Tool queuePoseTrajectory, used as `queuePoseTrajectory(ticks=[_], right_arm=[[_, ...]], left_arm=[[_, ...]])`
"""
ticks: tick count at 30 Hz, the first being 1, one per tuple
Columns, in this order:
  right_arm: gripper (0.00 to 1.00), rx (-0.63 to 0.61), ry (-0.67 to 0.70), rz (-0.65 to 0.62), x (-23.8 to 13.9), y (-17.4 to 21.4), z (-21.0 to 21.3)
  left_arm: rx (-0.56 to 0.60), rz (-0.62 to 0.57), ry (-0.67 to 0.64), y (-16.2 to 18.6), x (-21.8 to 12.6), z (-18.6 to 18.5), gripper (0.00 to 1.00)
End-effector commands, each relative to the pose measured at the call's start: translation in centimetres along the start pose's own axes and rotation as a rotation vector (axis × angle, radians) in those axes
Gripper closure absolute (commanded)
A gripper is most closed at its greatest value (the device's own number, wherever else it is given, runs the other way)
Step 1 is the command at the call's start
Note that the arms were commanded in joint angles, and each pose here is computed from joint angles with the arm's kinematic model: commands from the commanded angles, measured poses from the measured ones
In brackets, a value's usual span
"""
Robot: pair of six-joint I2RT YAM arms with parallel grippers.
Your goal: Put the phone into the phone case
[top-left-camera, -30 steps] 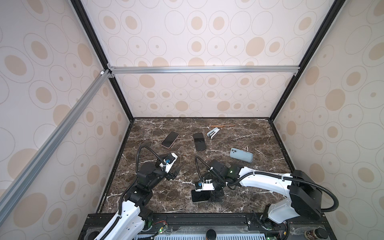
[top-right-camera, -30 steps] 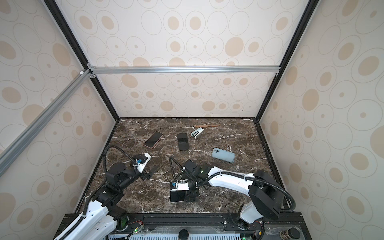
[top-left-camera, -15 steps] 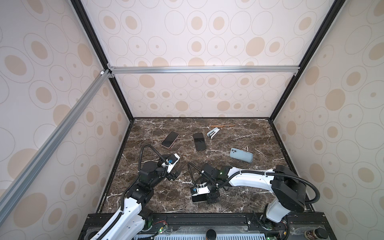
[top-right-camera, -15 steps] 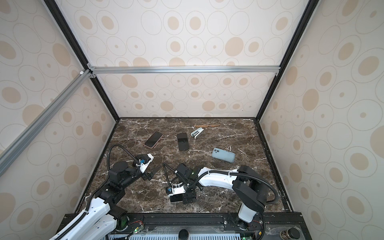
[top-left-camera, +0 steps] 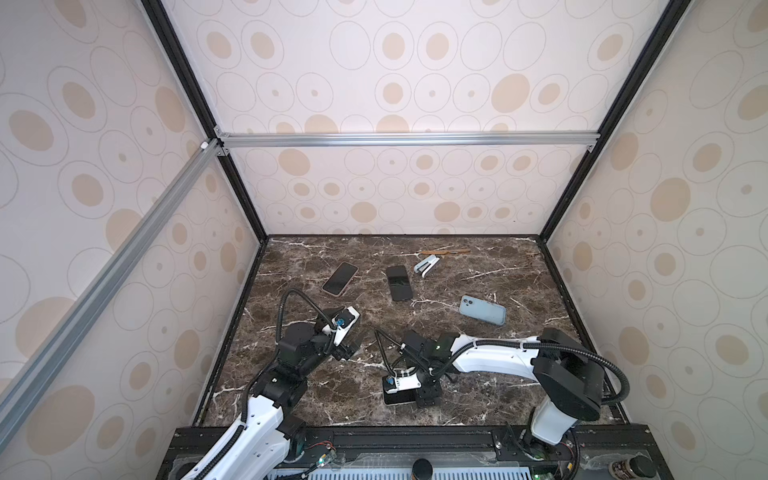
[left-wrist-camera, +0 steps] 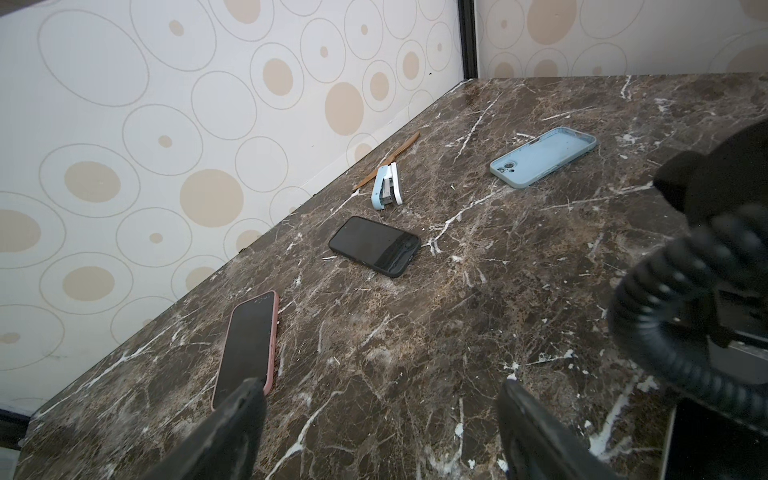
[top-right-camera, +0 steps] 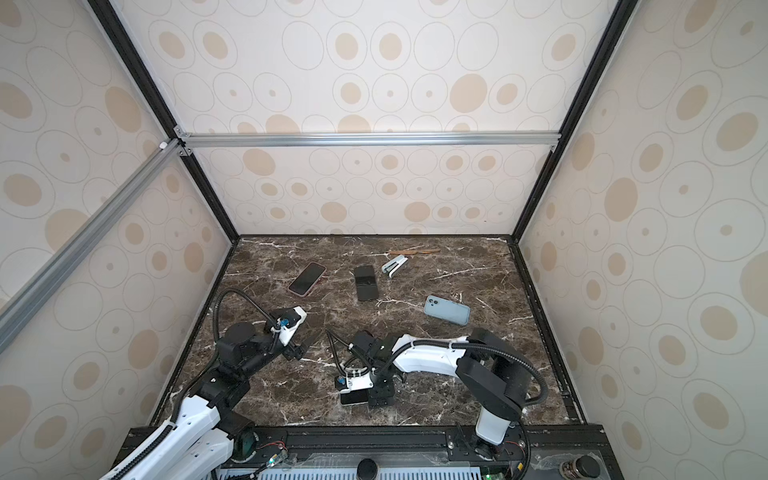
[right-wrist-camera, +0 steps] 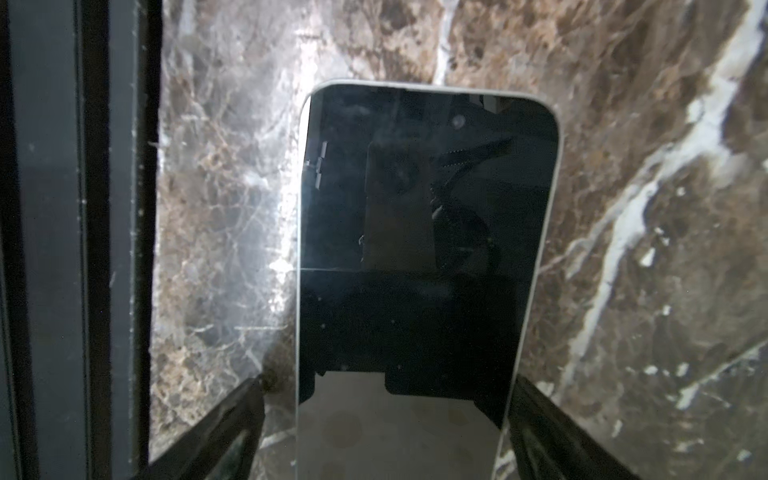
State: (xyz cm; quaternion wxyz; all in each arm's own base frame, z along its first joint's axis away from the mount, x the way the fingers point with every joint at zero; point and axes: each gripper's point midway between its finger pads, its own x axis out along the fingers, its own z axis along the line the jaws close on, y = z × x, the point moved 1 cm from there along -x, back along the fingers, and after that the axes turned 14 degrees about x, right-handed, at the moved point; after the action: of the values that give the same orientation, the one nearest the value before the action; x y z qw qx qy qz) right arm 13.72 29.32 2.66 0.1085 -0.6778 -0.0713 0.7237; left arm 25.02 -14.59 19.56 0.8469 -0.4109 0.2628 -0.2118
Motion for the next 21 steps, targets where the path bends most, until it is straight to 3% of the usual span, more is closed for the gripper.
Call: queuePoseTrajectory(ticks=[1, 7, 11, 16, 21], right_arm=[[0.11, 0.024, -0.018, 0.076, 1.2, 1.4, 0.4], [0.19, 0.077, 0.042, 0.111, 1.5, 1.7, -0.6], [0.28, 0.109, 0.122, 0.086, 1.2, 1.4, -1.9], [0.37, 0.130, 0.192, 0.035, 0.5, 1.0, -2.9], [0.44, 0.170, 0.218, -0.015, -0.1, 0.9, -3.2]], left_arm=[[0.022, -0.005, -0.020, -0.8, -0.2, 0.8, 0.14], [0.015, 0.031, -0.085, -0.3, -0.1, 1.9, 0.14], [-0.065, 0.104, -0.203, 0.5, -0.1, 4.2, 0.14], [-0.079, 0.094, -0.148, 0.1, 0.5, 3.6, 0.15], [-0.199, 0.086, -0.149, -0.6, 1.0, 4.2, 0.17]])
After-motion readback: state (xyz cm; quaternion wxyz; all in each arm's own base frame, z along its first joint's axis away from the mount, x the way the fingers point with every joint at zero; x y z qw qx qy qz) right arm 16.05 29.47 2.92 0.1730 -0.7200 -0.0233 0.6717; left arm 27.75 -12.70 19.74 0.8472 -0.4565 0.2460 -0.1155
